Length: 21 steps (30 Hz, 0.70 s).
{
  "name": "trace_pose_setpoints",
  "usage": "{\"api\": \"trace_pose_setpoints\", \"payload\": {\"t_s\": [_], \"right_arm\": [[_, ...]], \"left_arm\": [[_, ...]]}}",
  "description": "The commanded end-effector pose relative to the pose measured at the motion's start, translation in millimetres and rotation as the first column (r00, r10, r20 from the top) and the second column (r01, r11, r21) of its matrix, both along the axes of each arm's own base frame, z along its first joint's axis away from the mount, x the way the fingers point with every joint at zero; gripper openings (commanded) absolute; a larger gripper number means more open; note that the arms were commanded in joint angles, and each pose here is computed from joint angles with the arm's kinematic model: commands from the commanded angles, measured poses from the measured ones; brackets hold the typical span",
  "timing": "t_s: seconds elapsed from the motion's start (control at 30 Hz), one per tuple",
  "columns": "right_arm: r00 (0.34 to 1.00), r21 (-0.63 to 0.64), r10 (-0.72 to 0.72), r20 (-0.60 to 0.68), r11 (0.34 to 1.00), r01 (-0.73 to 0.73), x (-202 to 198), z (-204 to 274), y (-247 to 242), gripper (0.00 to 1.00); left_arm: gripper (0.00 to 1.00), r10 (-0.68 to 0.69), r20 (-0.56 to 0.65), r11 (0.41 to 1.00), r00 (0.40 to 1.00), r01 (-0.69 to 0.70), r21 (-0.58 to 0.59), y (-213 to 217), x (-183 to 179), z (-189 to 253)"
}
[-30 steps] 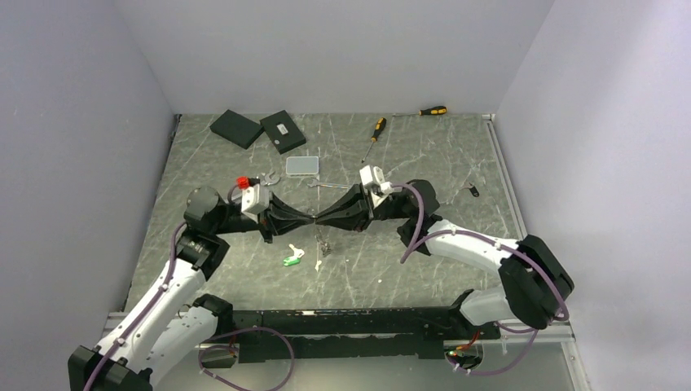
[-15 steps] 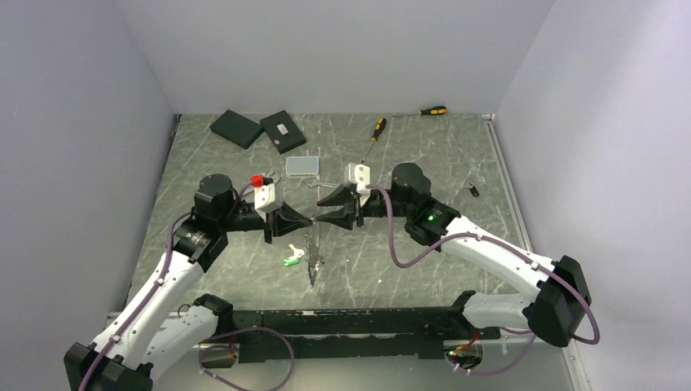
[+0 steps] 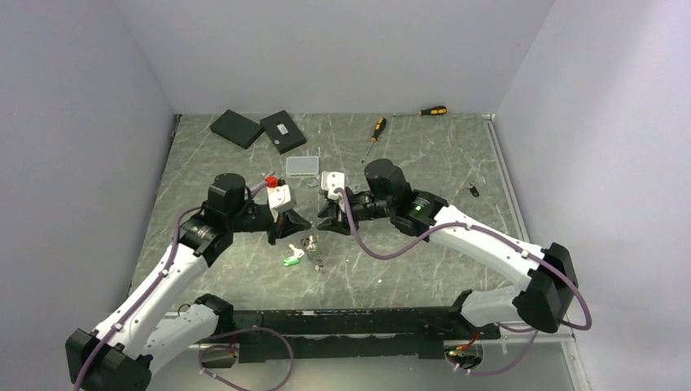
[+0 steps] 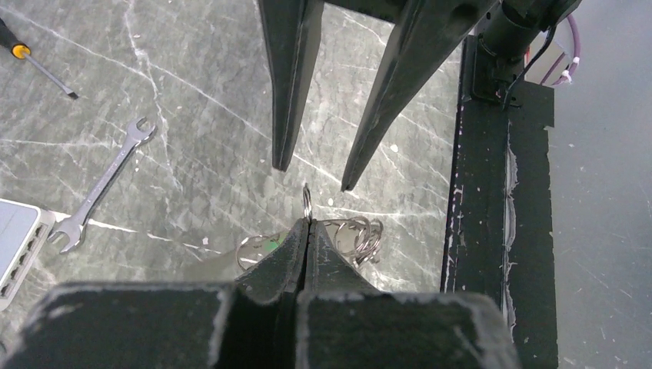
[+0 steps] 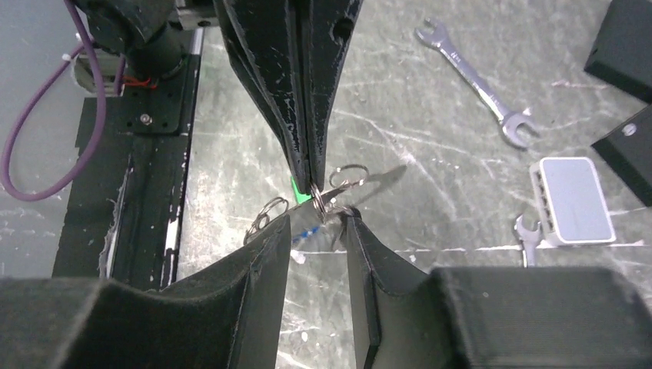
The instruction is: Put the keys on the keyring
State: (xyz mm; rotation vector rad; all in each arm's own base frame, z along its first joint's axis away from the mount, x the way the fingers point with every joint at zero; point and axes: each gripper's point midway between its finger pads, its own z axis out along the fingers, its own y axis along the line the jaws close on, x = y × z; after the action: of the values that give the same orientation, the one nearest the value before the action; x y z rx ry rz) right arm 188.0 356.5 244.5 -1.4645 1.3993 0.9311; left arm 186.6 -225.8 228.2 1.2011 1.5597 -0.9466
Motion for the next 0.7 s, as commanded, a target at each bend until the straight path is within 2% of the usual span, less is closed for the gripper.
{"api": "trace_pose_setpoints", "payload": {"t_s": [0.0, 0.23, 0.5, 0.67], "right_arm": [[1.0, -0.012, 0.01, 0.005, 1.0, -0.01, 4.1, 2.7, 7.9, 0.35], [1.0, -0.01, 0.001, 0.009, 1.0, -0.001, 12.4, 0.3, 16.6, 0.31], [1.0, 0.008, 0.009, 0.023, 1.0, -0.009, 9.2, 9.1, 14.5, 0.33], [1.0, 0.001, 0.013, 0.023, 1.0, -0.013, 10.7, 5.3, 16.4, 0.26]], "left_arm": [[0.0, -0.008, 0.081, 1.0, 0.997, 0.009, -0.019, -2.9, 3.5, 23.8], [0.0, -0.009, 0.07, 1.0, 0.998, 0.01, -0.008, -3.6, 1.9, 20.3], [0.0, -0.001, 0.063, 1.0, 0.998, 0.0, 0.005, -3.5, 3.4, 17.5], [0.0, -0.002, 0.064, 1.0, 0.998, 0.002, 0.004, -3.6, 3.2, 18.1]]}}
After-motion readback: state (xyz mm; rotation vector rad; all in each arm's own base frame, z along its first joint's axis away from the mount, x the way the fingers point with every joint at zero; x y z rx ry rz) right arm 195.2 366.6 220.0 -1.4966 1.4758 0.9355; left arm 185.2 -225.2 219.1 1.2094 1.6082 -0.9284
